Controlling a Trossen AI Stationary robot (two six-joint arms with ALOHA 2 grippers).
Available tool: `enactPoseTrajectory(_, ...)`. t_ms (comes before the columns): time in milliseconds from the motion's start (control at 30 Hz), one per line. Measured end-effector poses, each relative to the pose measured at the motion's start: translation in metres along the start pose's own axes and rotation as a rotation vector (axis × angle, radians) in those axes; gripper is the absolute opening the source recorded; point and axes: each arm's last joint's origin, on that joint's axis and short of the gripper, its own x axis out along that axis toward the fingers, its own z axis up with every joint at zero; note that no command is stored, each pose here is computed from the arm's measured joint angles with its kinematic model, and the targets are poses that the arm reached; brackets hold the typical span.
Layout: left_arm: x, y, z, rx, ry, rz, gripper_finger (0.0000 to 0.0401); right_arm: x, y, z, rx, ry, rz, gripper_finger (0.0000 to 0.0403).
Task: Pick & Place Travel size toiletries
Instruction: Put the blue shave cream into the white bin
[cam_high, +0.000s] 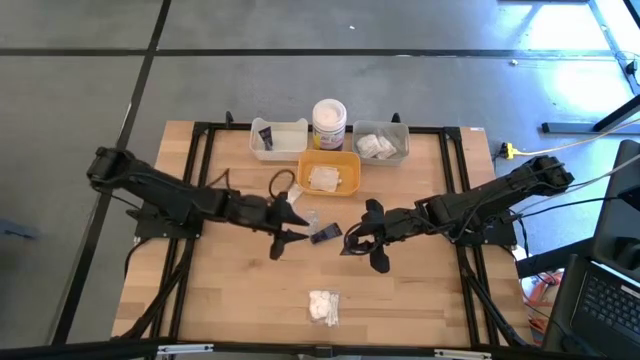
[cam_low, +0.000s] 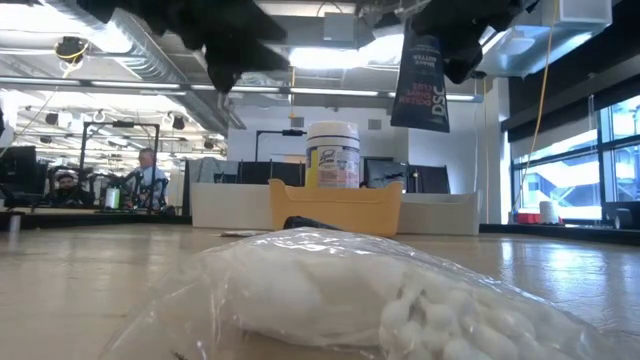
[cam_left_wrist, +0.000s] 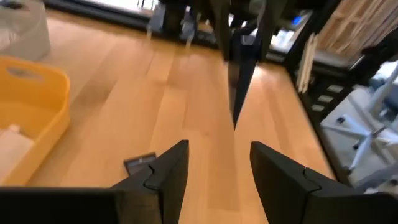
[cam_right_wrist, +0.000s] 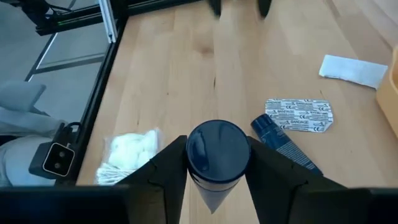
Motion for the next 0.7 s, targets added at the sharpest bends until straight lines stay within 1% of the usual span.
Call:
enactPoseTrajectory(100, 0.015, -0.006, -0.015, 0.021, 0.019, 0.057, 0.0169, 0.000, 0.000, 0.000, -0.004, -0.001, -0.003, 0.0142)
enactPoseTrajectory(200, 0.030, -0.016, -0.026, 0.051, -0.014, 0.093, 0.0168, 0.000, 0.000, 0.000, -0.018, -0.001, -0.003, 0.0128)
enactPoseTrajectory(333, 0.044, -0.031, -0.042, 0.076, -0.053, 0.097, 0.0168, 0.000, 0.000, 0.001, -0.022, -0.011, 0.001, 0.0128)
enactPoseTrajectory(500, 0.057, -0.040, -0.066, 0.091, -0.066, 0.195, 0.0164, 0.000, 0.002, 0.004, -0.029, -0.042, 0.013, 0.0145)
enactPoseTrajectory(600, 0.063, -0.045, -0.077, 0.097, -0.114, 0.270, 0.0160, 0.000, 0.002, 0.006, -0.048, -0.064, 0.021, 0.0139)
enactPoseTrajectory(700, 0.068, -0.052, -0.084, 0.124, -0.190, 0.306, 0.0159, 0.000, 0.003, 0.009, -0.071, -0.094, 0.029, 0.0128)
